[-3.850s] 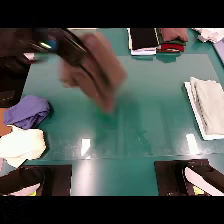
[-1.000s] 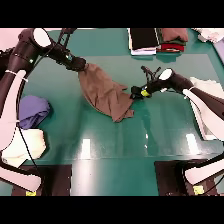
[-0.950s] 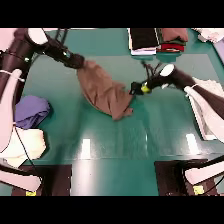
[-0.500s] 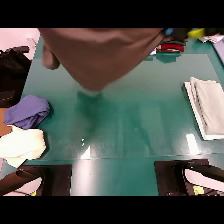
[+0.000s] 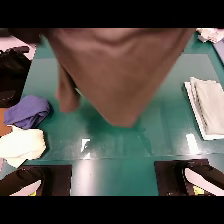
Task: Fold the shirts.
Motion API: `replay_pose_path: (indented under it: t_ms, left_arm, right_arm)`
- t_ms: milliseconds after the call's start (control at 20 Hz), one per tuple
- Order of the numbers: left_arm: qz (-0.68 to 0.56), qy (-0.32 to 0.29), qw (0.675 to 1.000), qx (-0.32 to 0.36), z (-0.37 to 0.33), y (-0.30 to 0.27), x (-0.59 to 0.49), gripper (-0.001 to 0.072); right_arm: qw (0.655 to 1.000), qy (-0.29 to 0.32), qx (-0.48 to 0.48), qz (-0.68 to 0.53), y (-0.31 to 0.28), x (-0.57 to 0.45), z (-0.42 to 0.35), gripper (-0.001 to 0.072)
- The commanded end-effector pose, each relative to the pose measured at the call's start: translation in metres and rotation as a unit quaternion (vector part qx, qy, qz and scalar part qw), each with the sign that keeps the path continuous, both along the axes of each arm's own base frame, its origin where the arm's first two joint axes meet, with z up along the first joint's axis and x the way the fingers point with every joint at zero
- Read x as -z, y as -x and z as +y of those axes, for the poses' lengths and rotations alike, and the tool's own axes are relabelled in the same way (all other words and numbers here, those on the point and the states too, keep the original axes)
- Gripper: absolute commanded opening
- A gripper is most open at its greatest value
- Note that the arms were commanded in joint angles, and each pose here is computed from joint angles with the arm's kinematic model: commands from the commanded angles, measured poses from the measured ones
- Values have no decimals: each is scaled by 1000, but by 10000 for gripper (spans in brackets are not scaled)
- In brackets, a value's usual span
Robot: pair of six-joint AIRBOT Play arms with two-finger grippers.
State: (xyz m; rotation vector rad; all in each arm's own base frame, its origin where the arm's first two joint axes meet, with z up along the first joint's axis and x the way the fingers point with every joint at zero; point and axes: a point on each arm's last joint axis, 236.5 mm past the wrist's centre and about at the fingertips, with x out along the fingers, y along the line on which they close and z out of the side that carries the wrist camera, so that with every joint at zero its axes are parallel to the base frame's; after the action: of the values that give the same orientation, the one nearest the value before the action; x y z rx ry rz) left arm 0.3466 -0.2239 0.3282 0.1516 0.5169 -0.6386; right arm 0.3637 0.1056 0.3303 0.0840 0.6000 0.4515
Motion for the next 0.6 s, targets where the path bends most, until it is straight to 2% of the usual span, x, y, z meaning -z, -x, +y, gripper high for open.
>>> replay_pose_path:
  t_ms: [0,100,200,250,300,350,450,550]
  left_arm:
    - [133,-97,986,37,-28,6,139,31]
    - [206,-141,967,48,-29,22,218,32]
    - [263,-152,951,51,-26,40,270,35]
    - [281,-151,946,52,-26,48,286,88]
    - [294,-151,942,51,-25,54,296,427]
    - [299,-153,941,46,-22,55,299,588]
    - [291,-155,944,22,-6,43,285,589]
    - [259,-118,958,-34,25,15,248,589]
  right_arm:
    - [990,59,24,127,3,102,-18,19]
    - [982,57,23,176,5,148,-17,19]
    - [977,54,24,204,8,176,-16,19]
    - [975,54,25,212,9,185,-16,19]
    - [974,54,25,219,10,192,-16,20]
    - [973,54,26,223,11,197,-16,19]
    - [972,54,27,226,11,201,-16,19]
    - [972,54,26,226,11,201,-16,19]
